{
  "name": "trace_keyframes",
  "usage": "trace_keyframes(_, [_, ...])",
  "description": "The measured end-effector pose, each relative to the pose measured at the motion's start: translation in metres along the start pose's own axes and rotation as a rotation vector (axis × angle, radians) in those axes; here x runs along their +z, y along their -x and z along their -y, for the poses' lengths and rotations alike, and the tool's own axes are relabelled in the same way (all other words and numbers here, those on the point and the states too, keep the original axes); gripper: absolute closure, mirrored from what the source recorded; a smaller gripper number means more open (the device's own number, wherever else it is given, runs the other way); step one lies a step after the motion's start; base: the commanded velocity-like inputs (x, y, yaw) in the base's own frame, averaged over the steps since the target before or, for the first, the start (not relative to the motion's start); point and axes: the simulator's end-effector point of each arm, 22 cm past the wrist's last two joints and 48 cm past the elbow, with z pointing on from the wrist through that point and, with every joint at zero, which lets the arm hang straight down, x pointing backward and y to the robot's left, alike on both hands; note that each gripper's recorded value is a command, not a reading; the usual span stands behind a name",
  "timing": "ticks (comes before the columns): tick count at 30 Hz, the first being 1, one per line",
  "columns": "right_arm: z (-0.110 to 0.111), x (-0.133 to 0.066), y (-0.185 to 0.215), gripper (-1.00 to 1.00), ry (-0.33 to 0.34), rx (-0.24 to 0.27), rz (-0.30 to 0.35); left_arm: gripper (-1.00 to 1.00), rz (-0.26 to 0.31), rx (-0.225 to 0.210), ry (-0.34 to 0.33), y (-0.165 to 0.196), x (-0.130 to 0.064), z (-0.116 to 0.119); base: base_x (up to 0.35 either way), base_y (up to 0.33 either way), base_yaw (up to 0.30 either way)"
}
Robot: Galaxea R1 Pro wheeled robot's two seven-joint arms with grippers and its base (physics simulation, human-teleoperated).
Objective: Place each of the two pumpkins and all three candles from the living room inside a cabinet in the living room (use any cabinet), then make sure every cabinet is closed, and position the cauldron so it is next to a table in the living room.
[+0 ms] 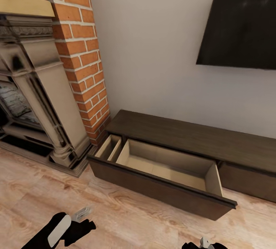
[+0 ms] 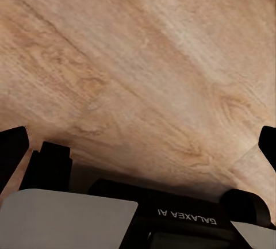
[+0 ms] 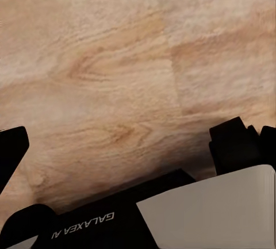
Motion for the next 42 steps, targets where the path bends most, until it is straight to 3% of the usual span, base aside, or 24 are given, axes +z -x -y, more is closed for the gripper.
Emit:
trace_keyframes(13, [-0.018,0.006,-0.016,-1.0,0.017,-0.003,-0.024,-1.0,-0.007,0.0,-0.002,-0.004,0.004,0.004,-0.029,0.0,0.276])
trace_keyframes(25, [-0.017,0.008,-0.019,-1.0,0.013,-0.002,-0.032,-1.0,-0.015,-0.002,0.001,-0.007,0.007,0.002,-0.145,0.0,0.274])
trace_keyframes(42, [-0.015,0.011,-0.024,-1.0,0.008,-0.001,-0.042,-1.0,-0.026,-0.001,0.007,-0.011,0.011,0.0,-0.01,0.0,0.274])
